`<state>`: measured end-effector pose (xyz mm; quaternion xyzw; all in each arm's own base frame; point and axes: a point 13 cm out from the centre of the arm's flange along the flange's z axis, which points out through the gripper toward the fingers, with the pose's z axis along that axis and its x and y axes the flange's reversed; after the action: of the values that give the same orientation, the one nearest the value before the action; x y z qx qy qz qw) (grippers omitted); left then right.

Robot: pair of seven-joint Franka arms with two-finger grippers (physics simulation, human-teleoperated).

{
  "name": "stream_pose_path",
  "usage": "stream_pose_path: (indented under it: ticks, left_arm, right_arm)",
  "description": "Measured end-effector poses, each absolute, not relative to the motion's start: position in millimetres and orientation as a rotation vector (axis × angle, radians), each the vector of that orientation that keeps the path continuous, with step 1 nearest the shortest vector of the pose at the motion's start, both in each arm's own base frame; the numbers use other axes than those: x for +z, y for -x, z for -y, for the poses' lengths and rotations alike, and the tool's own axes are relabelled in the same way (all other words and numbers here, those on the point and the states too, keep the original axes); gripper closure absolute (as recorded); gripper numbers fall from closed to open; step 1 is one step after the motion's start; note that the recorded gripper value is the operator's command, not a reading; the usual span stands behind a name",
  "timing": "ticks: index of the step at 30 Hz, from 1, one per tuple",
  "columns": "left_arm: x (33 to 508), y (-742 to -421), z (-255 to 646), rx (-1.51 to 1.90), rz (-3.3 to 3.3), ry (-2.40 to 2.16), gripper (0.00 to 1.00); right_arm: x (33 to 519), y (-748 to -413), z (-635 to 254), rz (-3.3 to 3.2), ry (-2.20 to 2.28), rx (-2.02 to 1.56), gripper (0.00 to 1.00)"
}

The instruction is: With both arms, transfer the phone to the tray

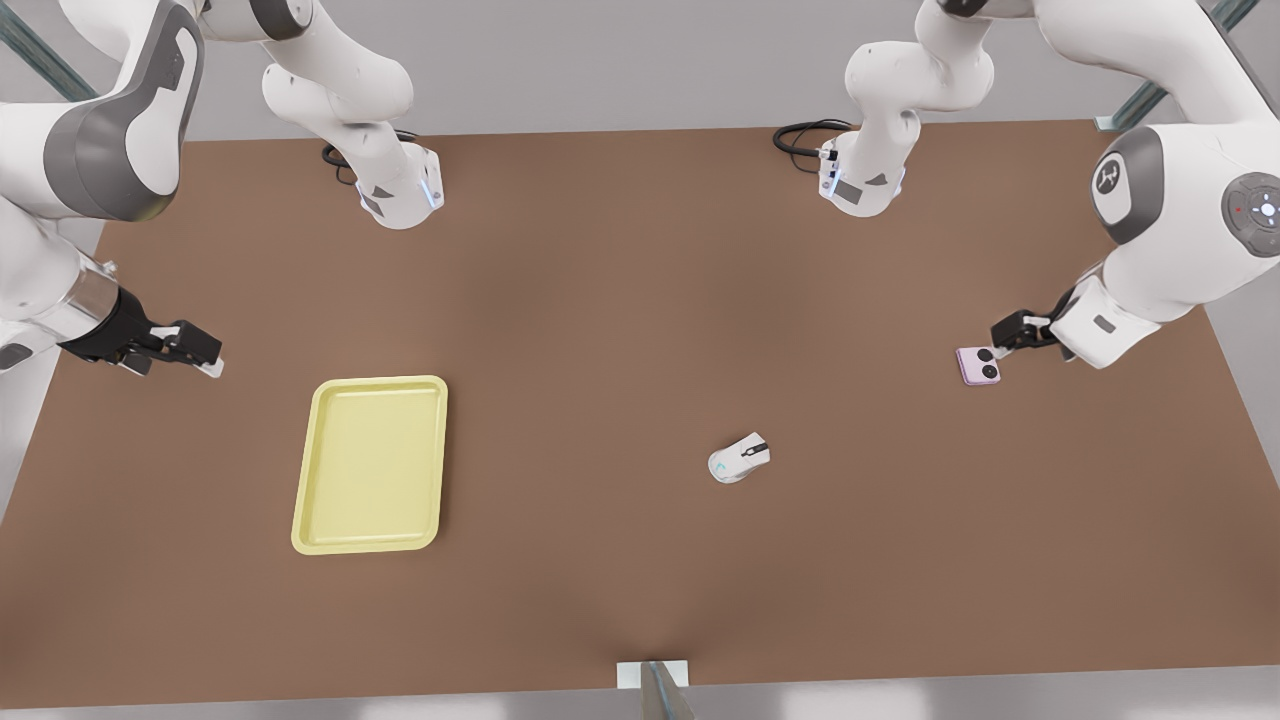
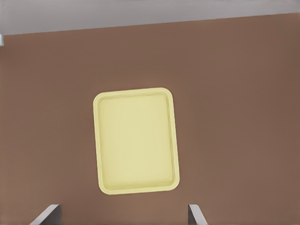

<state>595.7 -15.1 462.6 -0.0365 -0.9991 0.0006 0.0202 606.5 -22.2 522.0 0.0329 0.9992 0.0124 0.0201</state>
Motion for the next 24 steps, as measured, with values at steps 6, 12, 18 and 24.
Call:
stream_pose_path:
  ticks: [6, 12, 18, 24]
  left_arm:
    - [375.7, -584.0, -16.9, 0.010, 3.004, 0.035, 0.00]
    - [240.6, -514.1, -72.1, 0.042, 2.958, -0.075, 0.00]
    - [145.0, -488.9, -137.1, -0.020, 3.013, -0.129, 0.00]
    - [89.5, -465.5, -163.0, -0.076, 3.060, -0.047, 0.00]
  right_arm:
    - [522.5, -607.8, 22.1, -3.094, -0.104, 0.038, 0.00]
    - [522.7, -608.2, 22.1, -3.092, -0.106, 0.038, 0.00]
    - [522.8, -608.4, 21.4, -3.091, -0.105, 0.038, 0.00]
    - [522.8, -608.5, 21.4, -3.091, -0.106, 0.038, 0.00]
